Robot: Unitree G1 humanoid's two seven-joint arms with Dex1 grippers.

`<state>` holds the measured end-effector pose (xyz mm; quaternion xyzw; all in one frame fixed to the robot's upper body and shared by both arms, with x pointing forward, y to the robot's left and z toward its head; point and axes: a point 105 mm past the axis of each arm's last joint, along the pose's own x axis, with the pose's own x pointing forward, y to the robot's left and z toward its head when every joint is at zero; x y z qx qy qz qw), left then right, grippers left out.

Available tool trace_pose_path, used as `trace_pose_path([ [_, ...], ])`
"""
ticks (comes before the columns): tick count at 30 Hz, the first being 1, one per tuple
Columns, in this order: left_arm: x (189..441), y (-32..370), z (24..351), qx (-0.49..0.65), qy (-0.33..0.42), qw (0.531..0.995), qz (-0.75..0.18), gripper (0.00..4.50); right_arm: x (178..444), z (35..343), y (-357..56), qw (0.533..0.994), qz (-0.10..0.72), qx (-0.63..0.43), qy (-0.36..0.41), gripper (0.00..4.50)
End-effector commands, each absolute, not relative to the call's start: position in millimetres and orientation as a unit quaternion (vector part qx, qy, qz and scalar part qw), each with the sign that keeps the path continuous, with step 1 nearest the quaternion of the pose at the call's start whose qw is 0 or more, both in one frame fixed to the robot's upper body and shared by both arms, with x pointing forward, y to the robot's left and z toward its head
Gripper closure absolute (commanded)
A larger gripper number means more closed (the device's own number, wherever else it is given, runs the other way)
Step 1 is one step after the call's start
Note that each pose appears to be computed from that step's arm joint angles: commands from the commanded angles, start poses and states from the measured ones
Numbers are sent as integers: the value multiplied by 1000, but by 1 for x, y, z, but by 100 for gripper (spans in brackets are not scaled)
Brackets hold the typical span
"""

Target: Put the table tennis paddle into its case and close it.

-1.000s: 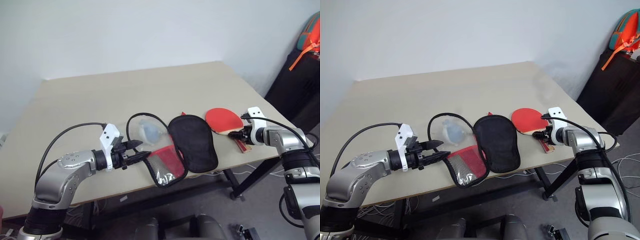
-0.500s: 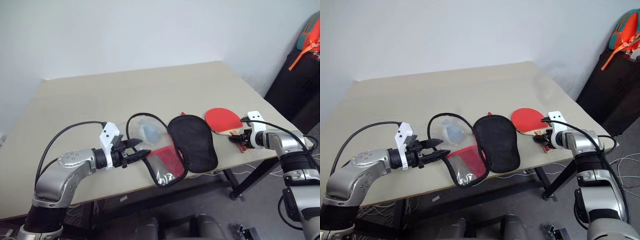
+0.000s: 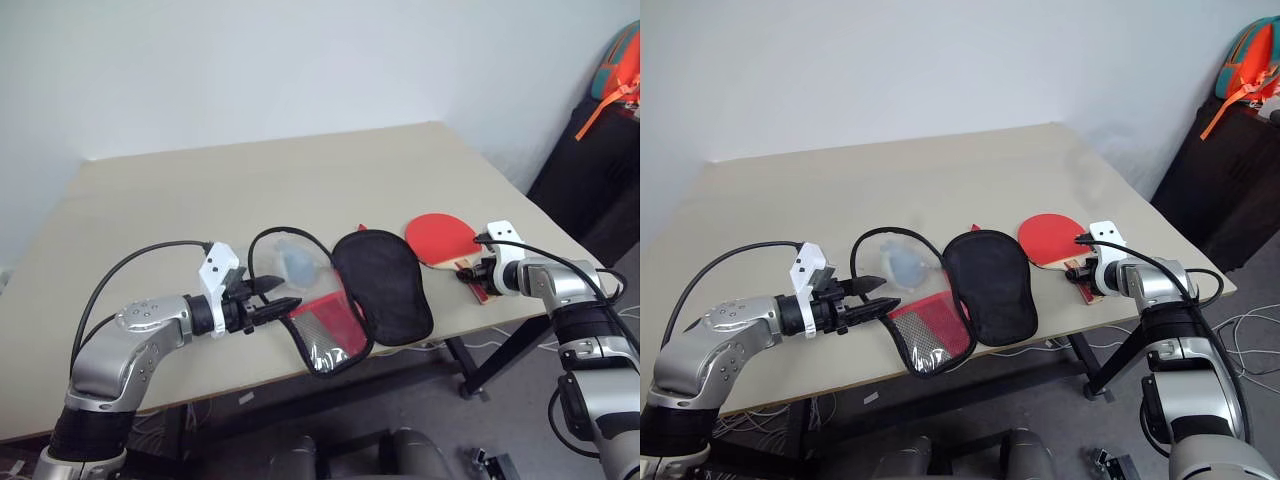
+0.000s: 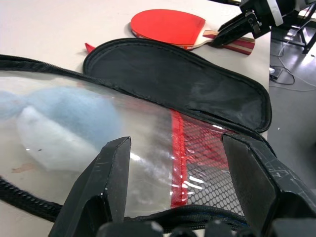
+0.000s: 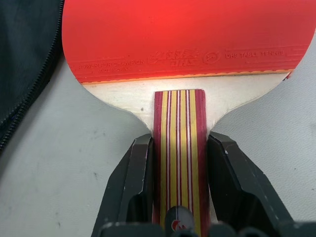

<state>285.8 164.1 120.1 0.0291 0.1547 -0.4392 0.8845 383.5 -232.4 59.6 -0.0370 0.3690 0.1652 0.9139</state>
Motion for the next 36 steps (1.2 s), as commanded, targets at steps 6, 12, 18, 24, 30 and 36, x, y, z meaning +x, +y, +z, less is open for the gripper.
trace_pose_path([
  [6,302,164,135,57,129,887,-440,142,399,143,-245,959,106,-27,262,330],
  [12,307,161,129,75,137,881,-446,142,381,163,-221,957,133,-6,256,330],
  [18,313,157,127,71,137,879,-451,142,365,159,-188,950,156,25,268,330],
  [24,322,158,132,69,129,880,-452,142,349,141,-156,939,163,60,296,330],
  [30,333,155,136,72,121,878,-458,142,344,134,-121,929,170,124,304,330],
  [36,339,147,135,82,119,873,-467,142,341,125,-107,924,162,142,315,330],
])
